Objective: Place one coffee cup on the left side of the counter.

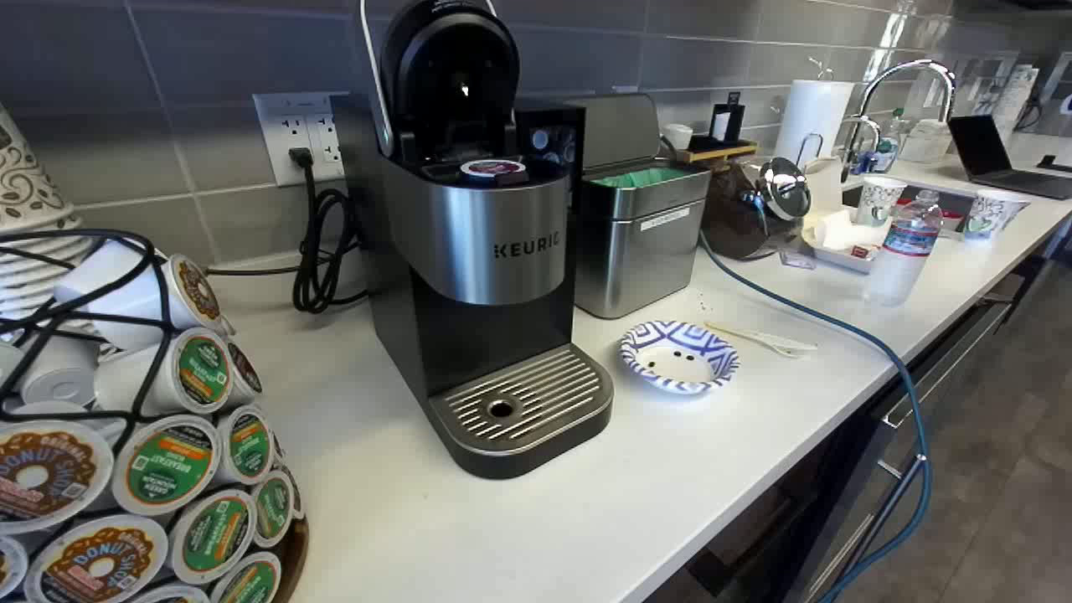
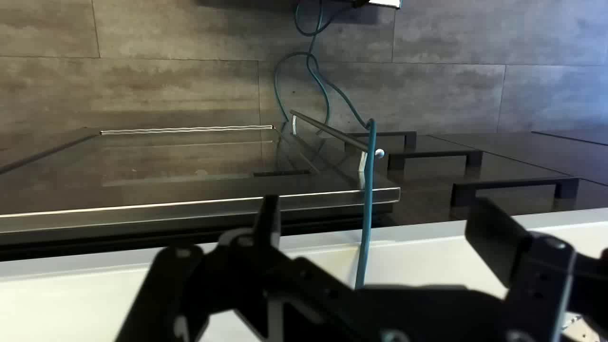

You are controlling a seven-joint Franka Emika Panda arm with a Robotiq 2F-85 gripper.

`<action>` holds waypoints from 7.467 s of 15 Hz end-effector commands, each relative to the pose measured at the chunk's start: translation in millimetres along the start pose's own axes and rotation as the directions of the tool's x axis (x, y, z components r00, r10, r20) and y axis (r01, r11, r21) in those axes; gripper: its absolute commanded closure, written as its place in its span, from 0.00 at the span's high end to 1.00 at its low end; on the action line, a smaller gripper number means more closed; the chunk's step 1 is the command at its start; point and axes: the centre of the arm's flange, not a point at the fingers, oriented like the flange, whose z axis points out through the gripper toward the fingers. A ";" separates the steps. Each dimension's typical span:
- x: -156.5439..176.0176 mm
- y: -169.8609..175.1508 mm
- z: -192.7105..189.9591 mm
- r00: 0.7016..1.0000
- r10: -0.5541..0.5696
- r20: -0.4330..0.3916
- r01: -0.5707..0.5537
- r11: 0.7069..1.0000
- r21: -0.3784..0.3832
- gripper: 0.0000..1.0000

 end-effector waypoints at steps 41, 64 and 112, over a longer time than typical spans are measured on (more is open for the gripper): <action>62.2 -176.6 -409.1 0.363 0.115 -0.924 -0.300 0.954 0.001 1.00; 223.4 -194.7 -455.0 0.204 -0.158 -0.966 -0.270 0.940 -0.210 0.79; 38.1 -185.0 -311.0 0.787 0.079 -0.612 -0.205 0.969 -0.138 0.01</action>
